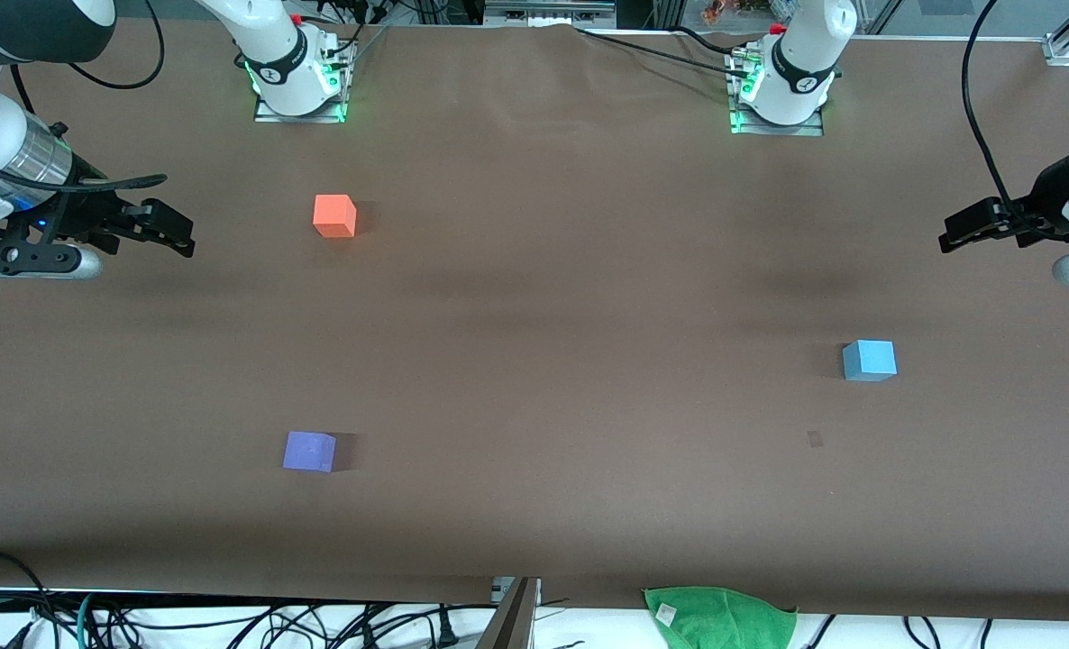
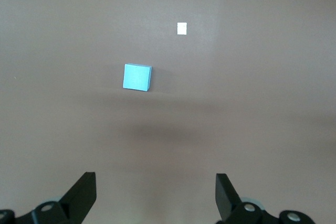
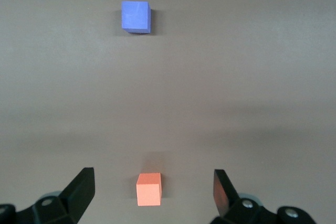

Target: Place blue block between orange and purple blocks

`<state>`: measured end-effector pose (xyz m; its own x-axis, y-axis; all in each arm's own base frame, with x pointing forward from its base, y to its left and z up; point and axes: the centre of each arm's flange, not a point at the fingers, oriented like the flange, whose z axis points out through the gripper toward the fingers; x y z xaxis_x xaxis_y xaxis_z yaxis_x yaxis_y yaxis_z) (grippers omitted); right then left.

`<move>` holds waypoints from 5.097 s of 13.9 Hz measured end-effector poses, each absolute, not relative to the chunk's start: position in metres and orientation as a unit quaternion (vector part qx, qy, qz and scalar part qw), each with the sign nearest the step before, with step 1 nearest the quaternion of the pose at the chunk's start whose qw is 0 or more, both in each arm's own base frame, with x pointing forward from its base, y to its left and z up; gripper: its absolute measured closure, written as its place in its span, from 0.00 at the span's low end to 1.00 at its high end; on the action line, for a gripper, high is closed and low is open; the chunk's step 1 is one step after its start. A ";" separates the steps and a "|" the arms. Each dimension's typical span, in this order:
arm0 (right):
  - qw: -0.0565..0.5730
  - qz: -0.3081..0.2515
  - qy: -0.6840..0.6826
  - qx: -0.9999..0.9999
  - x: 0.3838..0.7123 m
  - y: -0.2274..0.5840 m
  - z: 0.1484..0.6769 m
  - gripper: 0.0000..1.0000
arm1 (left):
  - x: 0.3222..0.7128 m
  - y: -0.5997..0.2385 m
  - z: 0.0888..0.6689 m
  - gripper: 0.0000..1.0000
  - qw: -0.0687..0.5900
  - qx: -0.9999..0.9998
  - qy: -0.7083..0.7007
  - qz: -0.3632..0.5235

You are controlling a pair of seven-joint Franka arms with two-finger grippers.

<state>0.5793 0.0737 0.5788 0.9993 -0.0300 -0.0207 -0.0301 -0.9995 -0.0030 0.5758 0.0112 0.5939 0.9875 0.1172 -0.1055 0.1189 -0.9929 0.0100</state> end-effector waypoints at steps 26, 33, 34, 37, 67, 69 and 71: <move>0.002 0.011 0.015 -1.000 0.579 0.073 0.579 0.00 | 0.626 0.085 0.258 0.00 0.011 0.996 0.012 -0.086; 0.002 0.011 0.015 -1.000 0.579 0.073 0.579 0.00 | 0.613 0.090 0.214 0.00 0.006 0.999 -0.012 -0.047; 0.002 0.011 0.015 -1.000 0.579 0.073 0.579 0.00 | 0.612 0.090 0.212 0.00 0.006 0.999 -0.012 -0.044; 0.002 0.011 0.015 -1.000 0.579 0.073 0.579 0.00 | 0.608 0.091 0.206 0.04 0.005 0.999 -0.011 -0.041; 0.002 0.011 0.014 -1.000 0.579 0.075 0.578 0.00 | 0.575 -0.457 0.245 0.43 0.084 0.992 0.077 -0.048; 0.002 0.010 0.012 -1.000 0.579 0.077 0.578 0.00 | 0.565 -0.468 0.235 0.43 0.068 0.992 0.092 -0.044; 0.002 0.011 0.012 -1.000 0.580 0.078 0.576 0.00 | 0.556 -0.477 0.223 0.43 0.057 0.991 0.112 -0.048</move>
<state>0.5802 0.0776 0.5765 0.9995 -0.0235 -0.0227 -0.0236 -0.9997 -0.0035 0.5558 -0.4773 0.2232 0.9703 0.2168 -0.1076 0.2277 -0.9684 0.1018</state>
